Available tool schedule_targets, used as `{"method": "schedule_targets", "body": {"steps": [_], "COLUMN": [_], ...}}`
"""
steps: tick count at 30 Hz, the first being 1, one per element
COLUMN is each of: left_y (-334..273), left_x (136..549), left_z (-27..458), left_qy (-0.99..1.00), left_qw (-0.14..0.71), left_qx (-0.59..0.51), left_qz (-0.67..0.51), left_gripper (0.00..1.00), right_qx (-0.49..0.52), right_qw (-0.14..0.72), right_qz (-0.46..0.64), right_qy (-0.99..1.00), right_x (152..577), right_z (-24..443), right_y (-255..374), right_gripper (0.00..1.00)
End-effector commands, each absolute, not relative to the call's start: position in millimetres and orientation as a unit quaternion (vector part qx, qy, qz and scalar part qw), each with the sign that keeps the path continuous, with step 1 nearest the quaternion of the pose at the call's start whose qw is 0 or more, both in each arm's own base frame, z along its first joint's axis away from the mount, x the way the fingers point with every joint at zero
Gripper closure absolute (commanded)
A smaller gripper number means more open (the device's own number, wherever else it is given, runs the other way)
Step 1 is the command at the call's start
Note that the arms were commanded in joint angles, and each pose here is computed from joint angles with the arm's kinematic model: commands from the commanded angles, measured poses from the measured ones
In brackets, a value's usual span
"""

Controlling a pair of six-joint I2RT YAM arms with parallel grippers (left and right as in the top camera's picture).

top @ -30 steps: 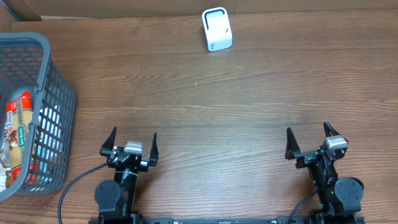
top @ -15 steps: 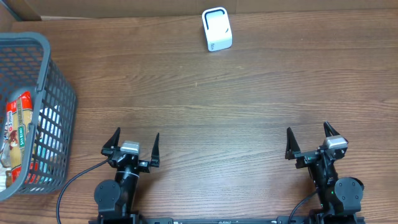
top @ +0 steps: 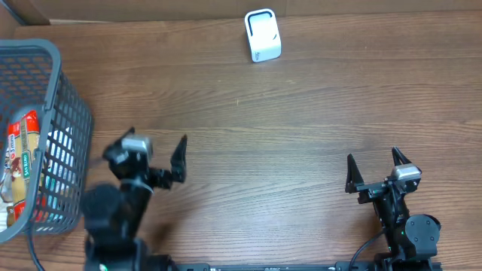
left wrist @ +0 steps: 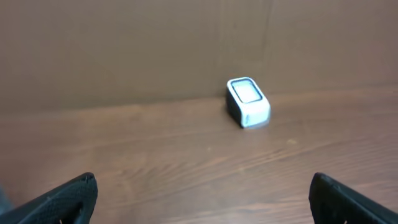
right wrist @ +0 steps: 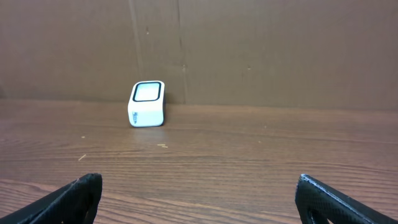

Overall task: Scan the item barcode
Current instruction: 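Move the left gripper into the grey basket toward the items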

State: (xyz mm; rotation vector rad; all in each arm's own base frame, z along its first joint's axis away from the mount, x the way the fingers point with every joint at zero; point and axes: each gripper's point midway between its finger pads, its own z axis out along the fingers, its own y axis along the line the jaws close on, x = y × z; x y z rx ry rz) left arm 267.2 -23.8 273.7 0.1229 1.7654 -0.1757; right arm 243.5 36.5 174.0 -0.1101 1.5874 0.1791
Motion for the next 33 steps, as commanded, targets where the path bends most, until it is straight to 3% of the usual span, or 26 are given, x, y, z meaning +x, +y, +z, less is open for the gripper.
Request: {"method": "schedule_targets", "body": {"steps": [1, 9, 14, 17, 22, 24, 28, 33], "left_y": [-29, -3, -4, 23, 148, 190, 250, 289], "left_x": [287, 349, 381, 389, 356, 338, 305, 290], "left_z": [330, 397, 409, 410, 401, 397, 385, 360], "left_qy": [0.784, 0.879, 0.889, 0.893, 0.837, 0.807, 0.774, 0.794], "left_qw": [0.610, 0.474, 0.453, 0.446, 0.425, 0.418, 0.400, 0.361], "left_qx": [0.052, 0.028, 0.038, -0.039, -0.344, -0.416, -0.488, -0.479], "left_qz": [-0.100, -0.051, -0.058, -0.042, 0.023, 0.034, 0.058, 0.097], "left_gripper": [0.00, 0.00, 0.00, 0.00, 0.06, 0.06, 0.07, 0.10], "right_qx": [-0.050, -0.050, -0.050, -0.050, -0.050, -0.050, -0.050, -0.050], "right_qw": [0.698, 0.698, 0.698, 0.698, 0.698, 0.698, 0.698, 0.698], "right_qz": [0.078, 0.078, 0.078, 0.078, 0.078, 0.078, 0.078, 0.078], "right_qy": [0.710, 0.710, 0.710, 0.710, 0.710, 0.710, 0.710, 0.710], "right_x": [244, 244, 244, 244, 244, 244, 244, 244], "right_z": [172, 172, 172, 172, 172, 172, 172, 172], "right_y": [36, 36, 36, 36, 36, 36, 36, 36], "right_gripper": [0.00, 0.00, 0.00, 0.00, 0.00, 0.00, 0.00, 0.00]}}
